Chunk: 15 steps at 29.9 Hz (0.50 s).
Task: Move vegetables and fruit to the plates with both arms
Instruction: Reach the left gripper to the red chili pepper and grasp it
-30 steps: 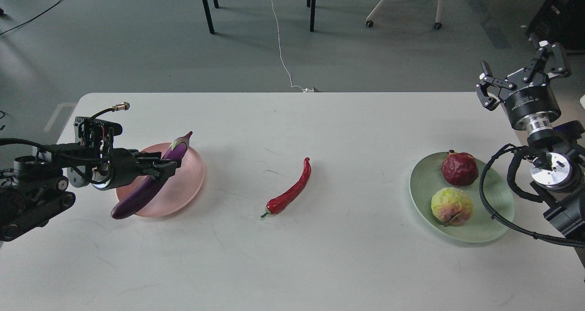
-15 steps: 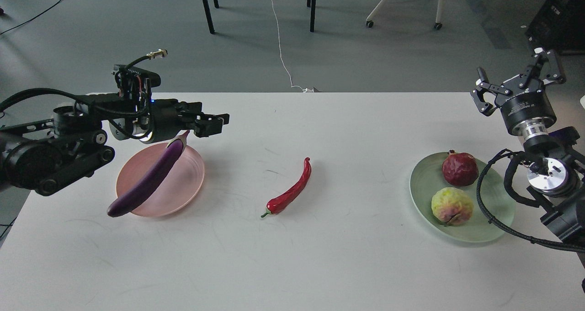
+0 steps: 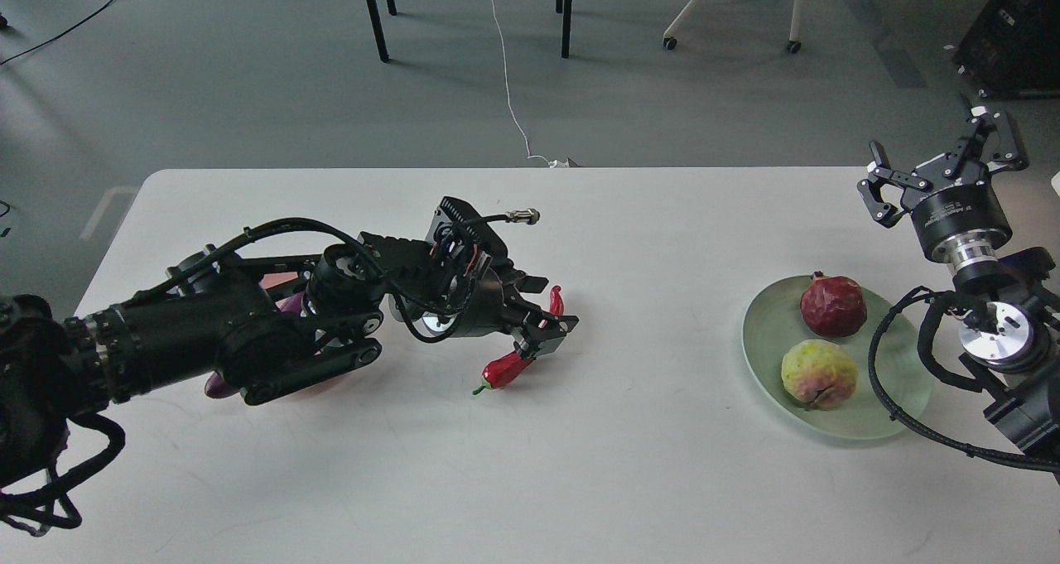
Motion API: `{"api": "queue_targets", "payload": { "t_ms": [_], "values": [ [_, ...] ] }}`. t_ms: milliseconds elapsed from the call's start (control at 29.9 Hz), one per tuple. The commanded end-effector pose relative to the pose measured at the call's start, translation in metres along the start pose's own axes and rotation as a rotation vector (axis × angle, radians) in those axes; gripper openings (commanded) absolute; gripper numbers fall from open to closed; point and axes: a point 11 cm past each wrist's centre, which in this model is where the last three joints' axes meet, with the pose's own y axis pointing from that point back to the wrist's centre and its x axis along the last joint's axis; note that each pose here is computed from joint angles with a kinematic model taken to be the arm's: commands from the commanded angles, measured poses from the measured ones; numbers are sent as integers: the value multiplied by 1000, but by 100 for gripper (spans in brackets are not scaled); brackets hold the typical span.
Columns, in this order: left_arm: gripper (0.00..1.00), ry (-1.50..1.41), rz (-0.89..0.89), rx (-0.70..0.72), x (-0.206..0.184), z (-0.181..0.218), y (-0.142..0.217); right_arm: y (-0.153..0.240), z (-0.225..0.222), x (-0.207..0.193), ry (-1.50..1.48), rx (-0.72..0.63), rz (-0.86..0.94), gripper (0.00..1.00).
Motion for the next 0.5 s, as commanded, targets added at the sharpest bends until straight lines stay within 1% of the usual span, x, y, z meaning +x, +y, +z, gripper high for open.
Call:
{"api": "queue_targets", "payload": {
  "t_ms": [0, 100, 167, 368, 401, 468],
  "values": [
    [58, -35, -61, 4, -20, 5, -8, 0, 0, 0, -1, 0, -1, 99],
    [42, -19, -83, 11, -34, 2, -7, 0, 0, 0, -1, 0, -1, 99],
    [36, -6, -93, 13, -42, 1, -6, 0, 0, 0, -1, 0, -1, 99],
    [10, 27, -101, 46, -53, -14, 5, 0, 0, -1, 0, -1, -3, 99],
    [9, 30, -95, 47, -52, -15, 7, -1, 0, -1, -2, 0, -4, 99],
    [8, 39, -82, 59, -49, -20, 13, -2, -1, -2, -2, 2, -6, 99]
  ]
}}
